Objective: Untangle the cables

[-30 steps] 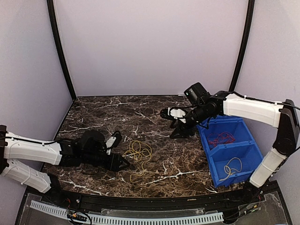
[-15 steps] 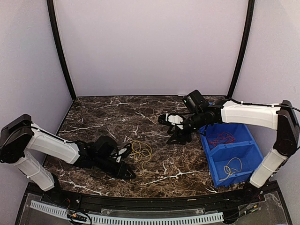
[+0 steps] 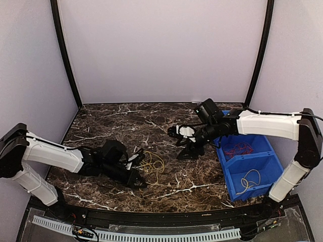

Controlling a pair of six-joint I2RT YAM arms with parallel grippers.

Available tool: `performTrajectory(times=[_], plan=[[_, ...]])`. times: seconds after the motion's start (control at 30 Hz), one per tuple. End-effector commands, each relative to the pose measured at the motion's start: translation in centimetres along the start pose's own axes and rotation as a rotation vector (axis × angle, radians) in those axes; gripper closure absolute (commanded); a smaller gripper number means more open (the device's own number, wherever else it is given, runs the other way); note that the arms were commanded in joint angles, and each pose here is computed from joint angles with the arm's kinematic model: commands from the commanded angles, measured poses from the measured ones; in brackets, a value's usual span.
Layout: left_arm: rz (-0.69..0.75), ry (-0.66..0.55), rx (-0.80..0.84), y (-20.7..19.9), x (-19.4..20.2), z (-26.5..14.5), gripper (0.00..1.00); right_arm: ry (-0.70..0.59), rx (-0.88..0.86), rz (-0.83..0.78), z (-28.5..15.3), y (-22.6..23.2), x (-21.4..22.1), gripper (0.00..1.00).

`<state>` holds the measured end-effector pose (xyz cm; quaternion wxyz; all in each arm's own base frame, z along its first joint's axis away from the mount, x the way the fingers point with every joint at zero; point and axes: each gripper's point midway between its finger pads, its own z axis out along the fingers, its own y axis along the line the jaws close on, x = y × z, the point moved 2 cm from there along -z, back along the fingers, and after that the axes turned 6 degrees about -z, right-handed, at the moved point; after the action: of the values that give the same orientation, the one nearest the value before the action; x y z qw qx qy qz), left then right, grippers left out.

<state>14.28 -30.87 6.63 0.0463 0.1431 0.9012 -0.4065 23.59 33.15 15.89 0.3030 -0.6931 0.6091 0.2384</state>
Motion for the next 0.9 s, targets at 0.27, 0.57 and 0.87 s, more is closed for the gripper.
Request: performTrajectory(times=[0.27, 0.57, 0.87], plan=[[0.204, -0.311, 0.005, -6.8, -4.9, -8.3, 1.0, -0.2, -0.126, -0.269, 3.4, 3.5, -8.4, 0.26], [0.251, -0.397, 0.006, -8.9, -5.6, -11.8, 1.0, -0.311, -0.048, -0.152, 5.2, 0.7, -11.6, 0.3], [0.263, -0.465, -0.014, -10.5, -6.3, -14.7, 1.0, -0.235, -0.129, -0.16, 2.9, 2.4, -10.9, 0.43]])
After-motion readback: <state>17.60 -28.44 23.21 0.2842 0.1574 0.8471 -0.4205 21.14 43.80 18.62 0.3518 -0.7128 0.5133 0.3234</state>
